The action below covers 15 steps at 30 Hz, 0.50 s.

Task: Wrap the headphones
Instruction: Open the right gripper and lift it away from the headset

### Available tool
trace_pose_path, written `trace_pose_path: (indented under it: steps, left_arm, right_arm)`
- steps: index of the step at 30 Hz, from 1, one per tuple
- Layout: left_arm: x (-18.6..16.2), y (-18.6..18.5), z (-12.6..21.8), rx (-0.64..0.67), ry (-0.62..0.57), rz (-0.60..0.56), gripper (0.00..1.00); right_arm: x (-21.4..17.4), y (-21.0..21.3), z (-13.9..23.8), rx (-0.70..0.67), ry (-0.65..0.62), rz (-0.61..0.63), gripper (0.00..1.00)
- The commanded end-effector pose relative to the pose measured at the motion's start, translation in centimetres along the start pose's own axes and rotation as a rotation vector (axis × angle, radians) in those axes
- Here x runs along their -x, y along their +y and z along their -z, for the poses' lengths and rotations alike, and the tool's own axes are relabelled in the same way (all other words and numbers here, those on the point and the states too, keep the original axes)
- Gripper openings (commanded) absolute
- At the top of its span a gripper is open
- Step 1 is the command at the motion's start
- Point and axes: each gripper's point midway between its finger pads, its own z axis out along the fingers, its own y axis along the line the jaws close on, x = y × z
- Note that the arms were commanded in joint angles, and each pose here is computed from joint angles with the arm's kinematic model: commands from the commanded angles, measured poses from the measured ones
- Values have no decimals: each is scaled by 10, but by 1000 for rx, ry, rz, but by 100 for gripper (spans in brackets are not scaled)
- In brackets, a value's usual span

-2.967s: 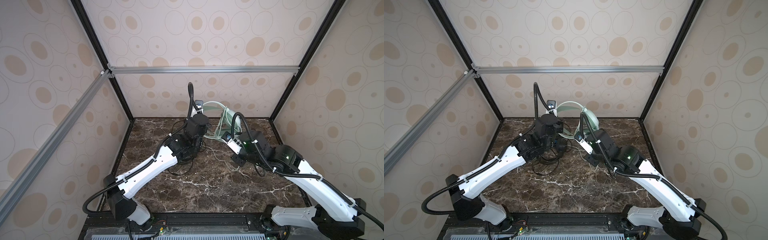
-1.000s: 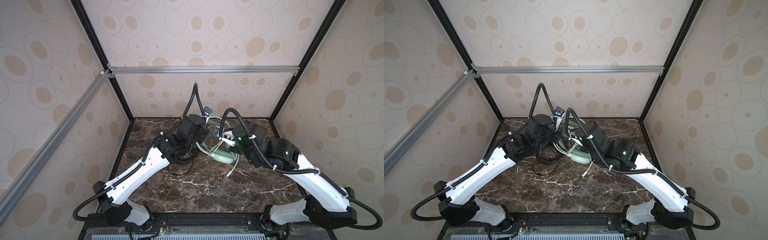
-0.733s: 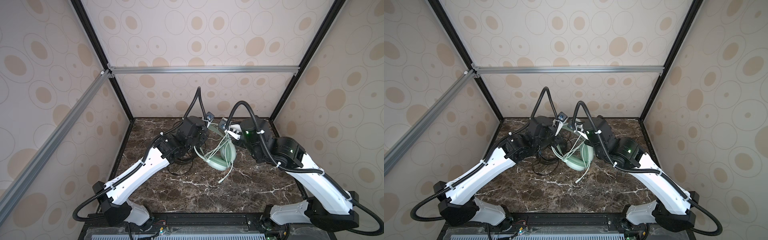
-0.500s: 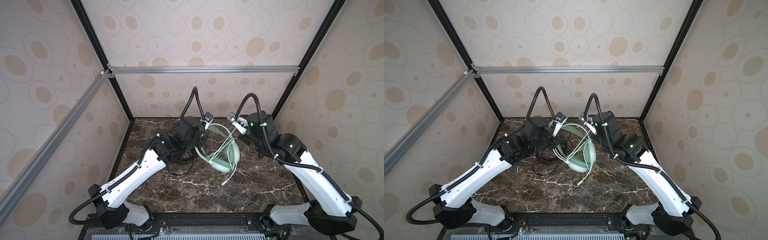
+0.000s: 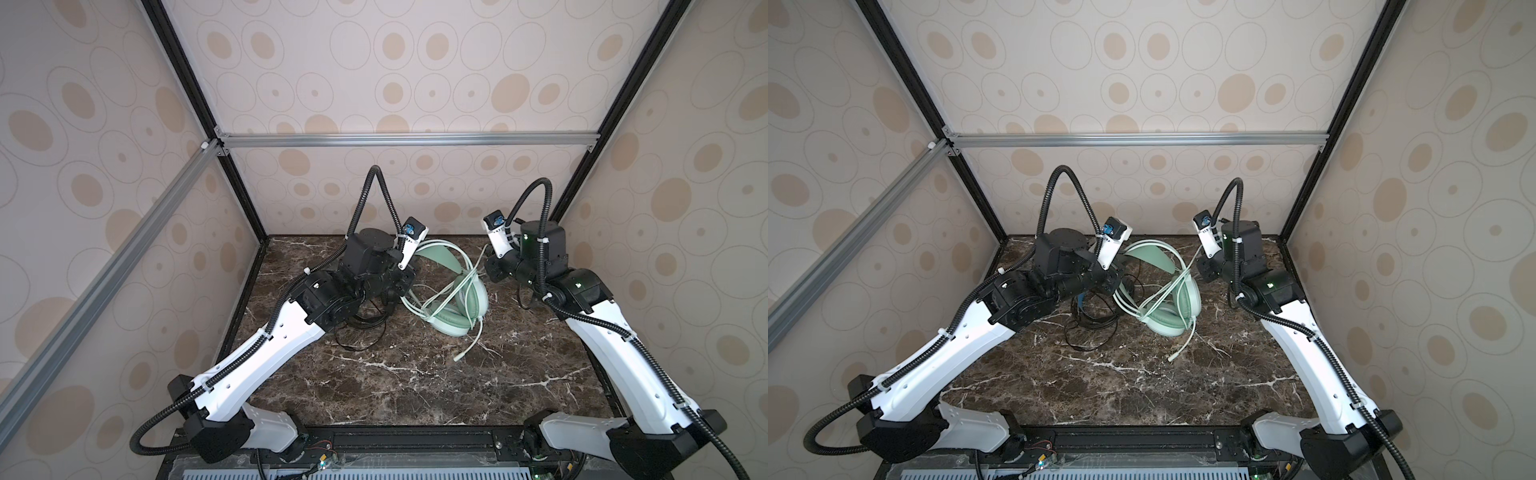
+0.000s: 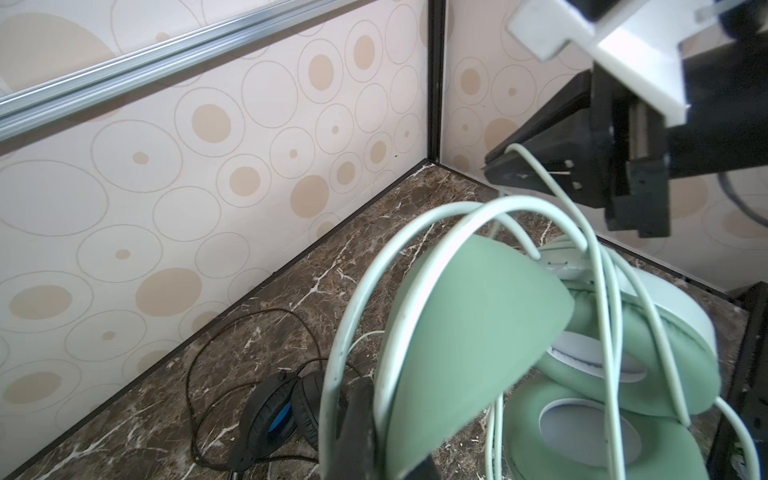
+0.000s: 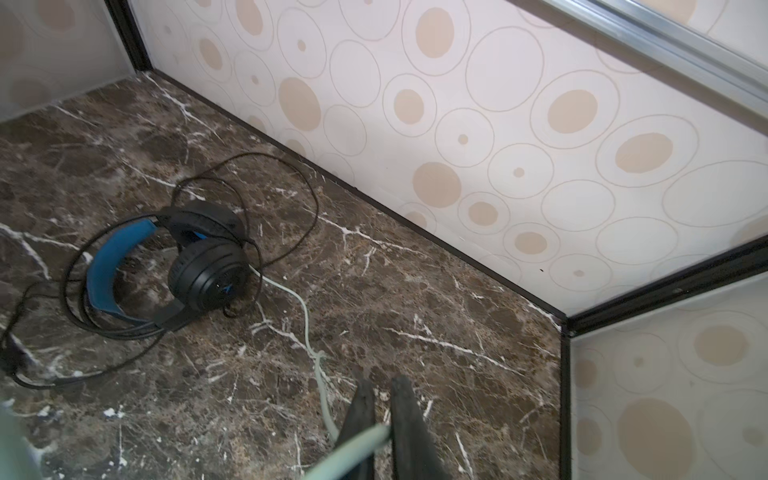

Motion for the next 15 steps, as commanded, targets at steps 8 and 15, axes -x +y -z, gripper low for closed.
trace_pose_path:
  steps: [8, 15]
  left_arm:
    - [68, -1, 49, -84, -212, 117, 0]
    - [83, 3, 54, -91, -274, 186, 0]
  right_arm:
    - [48, -1, 21, 90, -298, -86, 23]
    - [45, 3, 23, 140, -330, -133, 26]
